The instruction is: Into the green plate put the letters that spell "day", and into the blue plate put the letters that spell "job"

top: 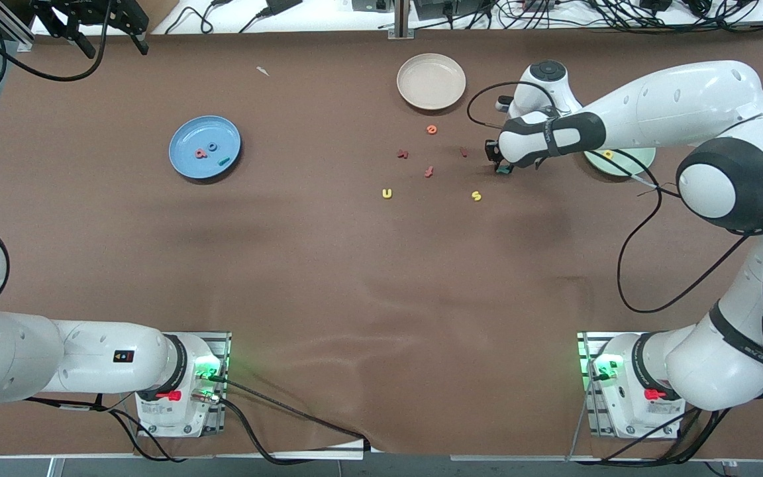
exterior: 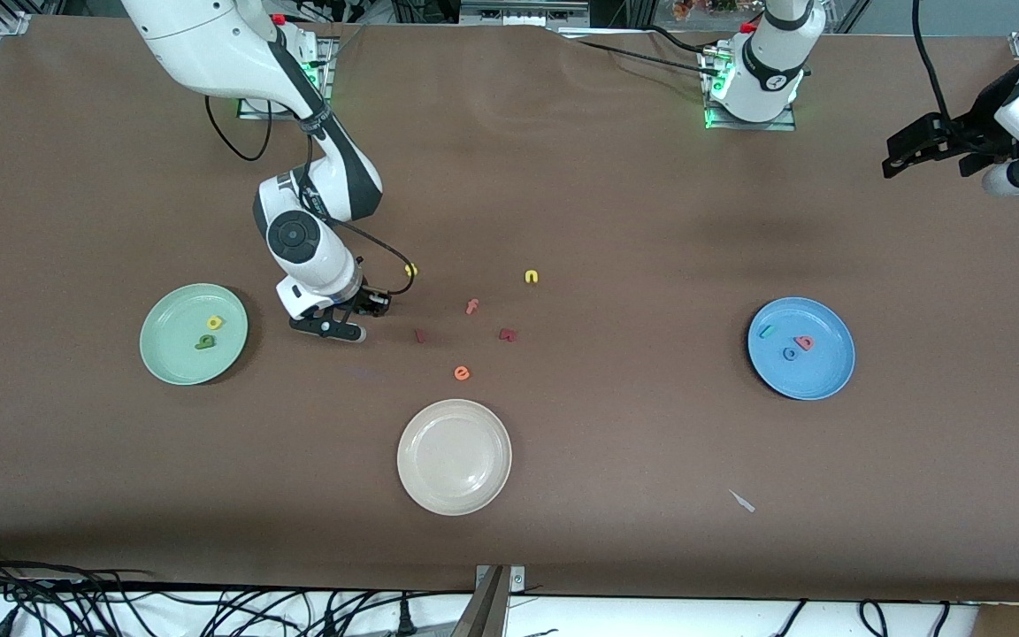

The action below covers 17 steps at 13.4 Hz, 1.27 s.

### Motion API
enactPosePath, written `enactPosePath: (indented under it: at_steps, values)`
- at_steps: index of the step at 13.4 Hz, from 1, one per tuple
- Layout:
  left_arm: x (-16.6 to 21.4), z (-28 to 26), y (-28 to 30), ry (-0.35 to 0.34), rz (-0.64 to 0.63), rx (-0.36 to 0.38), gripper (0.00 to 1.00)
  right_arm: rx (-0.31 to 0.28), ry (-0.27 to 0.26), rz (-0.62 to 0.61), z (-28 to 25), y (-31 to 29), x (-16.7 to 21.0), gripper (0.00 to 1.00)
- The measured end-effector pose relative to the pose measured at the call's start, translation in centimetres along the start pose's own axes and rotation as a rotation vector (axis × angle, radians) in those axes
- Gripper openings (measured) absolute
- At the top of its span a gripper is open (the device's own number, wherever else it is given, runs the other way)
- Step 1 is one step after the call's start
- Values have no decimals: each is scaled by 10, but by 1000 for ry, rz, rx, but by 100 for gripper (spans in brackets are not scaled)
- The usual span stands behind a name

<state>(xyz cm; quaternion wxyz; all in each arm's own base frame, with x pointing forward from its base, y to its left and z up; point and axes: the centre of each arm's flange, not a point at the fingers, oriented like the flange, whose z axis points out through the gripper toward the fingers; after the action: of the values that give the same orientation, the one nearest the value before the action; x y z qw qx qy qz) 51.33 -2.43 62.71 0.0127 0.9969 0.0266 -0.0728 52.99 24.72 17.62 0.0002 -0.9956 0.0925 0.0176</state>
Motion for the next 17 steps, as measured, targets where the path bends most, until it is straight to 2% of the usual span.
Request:
enactPosePath:
  at_steps: [5,11,14,17]
  values:
    - [0,0,1,0,1,0,100,-4,-6,-7,-1,-1,1,36]
    - [-4,1,28,-1,48,11,100,-32,-47,-36,-19,-7,15,36]
    - [-4,-4,29,10,49,10,100,-54,-64,-78,-28,6,30,36]
    - [-5,-7,31,17,53,10,100,-90,-84,-171,-38,43,54,36]
